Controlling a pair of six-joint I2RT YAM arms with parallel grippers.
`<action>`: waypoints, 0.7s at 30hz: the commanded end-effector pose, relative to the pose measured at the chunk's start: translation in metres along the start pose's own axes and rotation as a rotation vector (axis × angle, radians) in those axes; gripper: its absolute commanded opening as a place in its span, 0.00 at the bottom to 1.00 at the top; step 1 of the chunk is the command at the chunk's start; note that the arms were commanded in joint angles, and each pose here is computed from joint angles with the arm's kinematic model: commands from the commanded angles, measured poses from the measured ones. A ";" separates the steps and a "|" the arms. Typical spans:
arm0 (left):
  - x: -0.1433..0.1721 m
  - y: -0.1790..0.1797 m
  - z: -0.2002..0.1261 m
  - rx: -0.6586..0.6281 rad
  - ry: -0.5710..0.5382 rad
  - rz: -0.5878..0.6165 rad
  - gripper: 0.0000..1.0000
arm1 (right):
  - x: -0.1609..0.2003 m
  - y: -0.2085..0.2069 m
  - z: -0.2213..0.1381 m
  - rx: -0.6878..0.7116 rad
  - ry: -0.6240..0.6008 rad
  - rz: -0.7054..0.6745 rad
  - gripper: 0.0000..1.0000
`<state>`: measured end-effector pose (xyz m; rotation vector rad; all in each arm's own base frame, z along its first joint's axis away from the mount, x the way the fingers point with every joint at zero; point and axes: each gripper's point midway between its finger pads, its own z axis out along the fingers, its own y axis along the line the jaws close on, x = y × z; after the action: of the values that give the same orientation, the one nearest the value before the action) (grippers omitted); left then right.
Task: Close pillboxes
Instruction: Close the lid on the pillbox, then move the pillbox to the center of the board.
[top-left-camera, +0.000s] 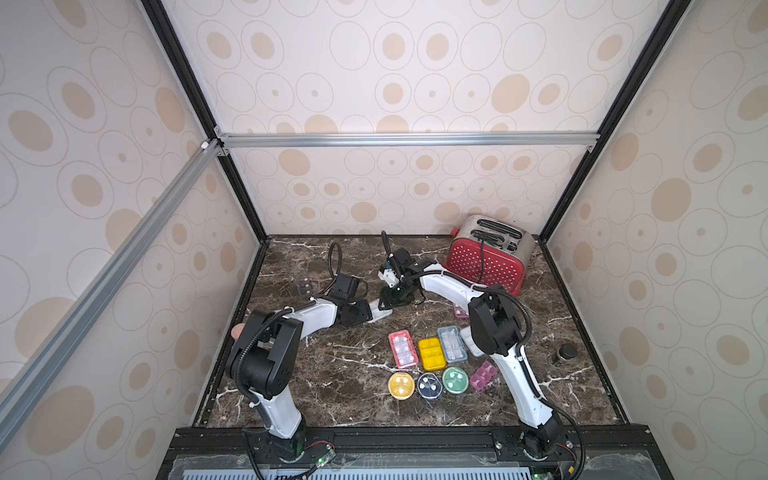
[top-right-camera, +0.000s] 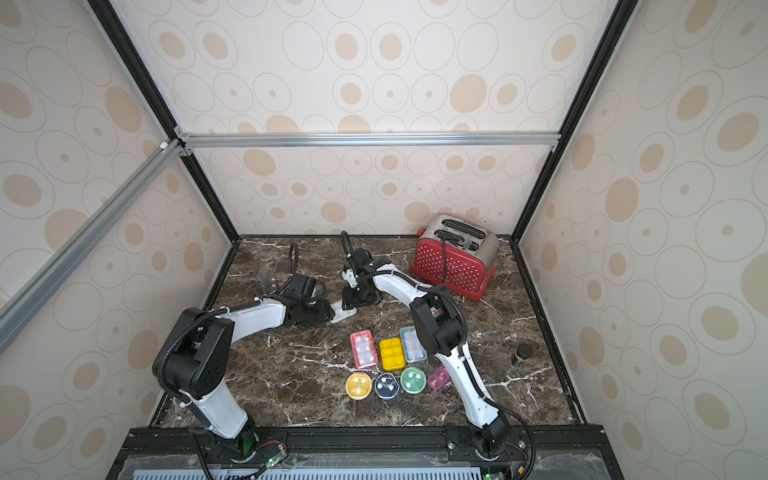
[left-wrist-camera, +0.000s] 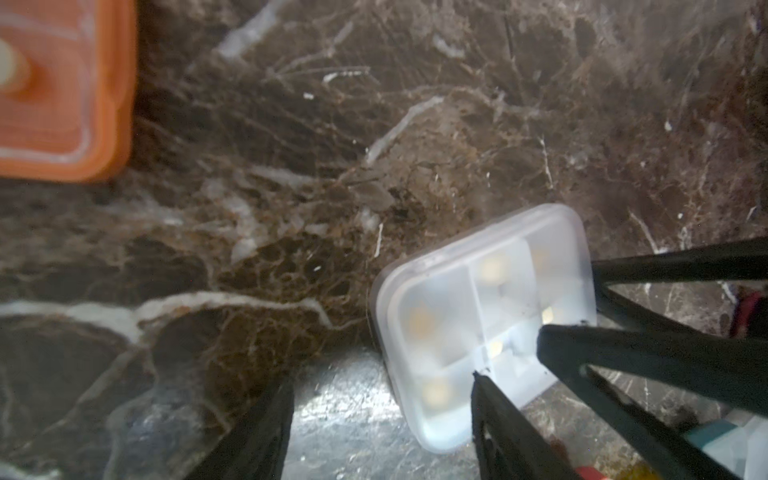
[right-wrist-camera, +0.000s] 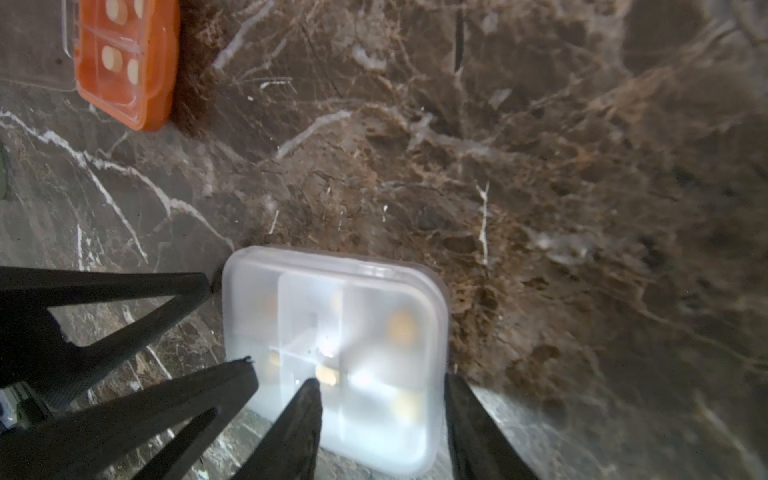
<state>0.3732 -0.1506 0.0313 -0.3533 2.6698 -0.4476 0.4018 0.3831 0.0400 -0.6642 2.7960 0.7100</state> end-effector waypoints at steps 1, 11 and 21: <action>-0.009 0.003 0.004 -0.031 -0.016 0.018 0.65 | 0.011 0.001 0.011 0.026 0.040 -0.017 0.49; 0.015 0.016 0.031 -0.049 0.069 -0.015 0.58 | 0.026 0.000 0.020 0.027 0.066 0.008 0.49; 0.014 -0.018 0.028 0.089 0.072 -0.028 0.57 | 0.020 0.007 -0.007 0.006 0.034 0.056 0.53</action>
<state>0.3945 -0.1727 0.0312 -0.3222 2.6142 -0.5754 0.3982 0.3829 0.0378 -0.6236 2.8001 0.7082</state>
